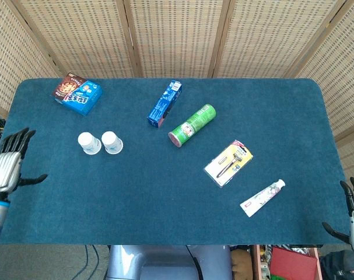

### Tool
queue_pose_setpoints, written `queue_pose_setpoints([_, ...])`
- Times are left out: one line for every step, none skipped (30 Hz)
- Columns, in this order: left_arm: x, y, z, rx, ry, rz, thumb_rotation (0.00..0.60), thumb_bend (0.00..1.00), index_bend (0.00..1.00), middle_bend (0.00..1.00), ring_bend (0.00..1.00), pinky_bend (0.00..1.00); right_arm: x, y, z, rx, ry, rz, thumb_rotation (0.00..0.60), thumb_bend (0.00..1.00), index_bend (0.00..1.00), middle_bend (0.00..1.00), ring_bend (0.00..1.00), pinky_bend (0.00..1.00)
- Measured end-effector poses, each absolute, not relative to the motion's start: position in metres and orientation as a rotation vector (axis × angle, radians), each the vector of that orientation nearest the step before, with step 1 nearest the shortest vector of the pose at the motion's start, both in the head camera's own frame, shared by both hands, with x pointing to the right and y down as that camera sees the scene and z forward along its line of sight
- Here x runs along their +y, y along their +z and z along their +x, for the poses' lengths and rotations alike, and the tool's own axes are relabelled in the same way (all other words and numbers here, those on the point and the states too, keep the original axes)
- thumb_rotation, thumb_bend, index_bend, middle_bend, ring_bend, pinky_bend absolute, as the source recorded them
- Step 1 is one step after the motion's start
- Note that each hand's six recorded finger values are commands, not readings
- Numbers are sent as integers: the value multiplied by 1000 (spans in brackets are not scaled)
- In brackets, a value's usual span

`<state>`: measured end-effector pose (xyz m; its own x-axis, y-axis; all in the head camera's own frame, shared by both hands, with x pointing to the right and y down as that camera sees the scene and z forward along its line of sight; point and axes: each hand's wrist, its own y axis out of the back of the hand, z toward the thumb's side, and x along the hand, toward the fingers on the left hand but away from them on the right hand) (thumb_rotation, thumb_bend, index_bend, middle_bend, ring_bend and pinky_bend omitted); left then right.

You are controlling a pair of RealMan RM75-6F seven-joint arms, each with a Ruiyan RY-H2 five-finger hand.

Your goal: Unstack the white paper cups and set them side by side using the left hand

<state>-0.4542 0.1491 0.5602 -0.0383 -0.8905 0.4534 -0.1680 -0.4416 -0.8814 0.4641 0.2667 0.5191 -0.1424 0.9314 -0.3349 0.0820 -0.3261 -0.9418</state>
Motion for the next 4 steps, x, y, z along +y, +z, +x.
queue_pose_setpoints([163, 556, -462, 1133, -1561, -1614, 600, 69, 0, 0, 0, 0, 267, 518, 463, -1189, 1546, -1424, 600, 0, 0, 0, 0, 0])
queue_pose_setpoints([172, 553, -467, 1137, -1579, -1599, 600, 69, 0, 0, 0, 0, 267, 517, 463, -1189, 1543, -1424, 600, 0, 0, 0, 0, 0])
queue_pose_setpoints([179, 550, -470, 1141, -1592, -1583, 600, 68, 0, 0, 0, 0, 267, 517, 463, -1189, 1540, -1423, 600, 0, 0, 0, 0, 0])
queue_pose_setpoints([187, 546, -474, 1147, -1603, -1563, 600, 68, 0, 0, 0, 0, 268, 516, 462, -1189, 1535, -1422, 600, 0, 0, 0, 0, 0])
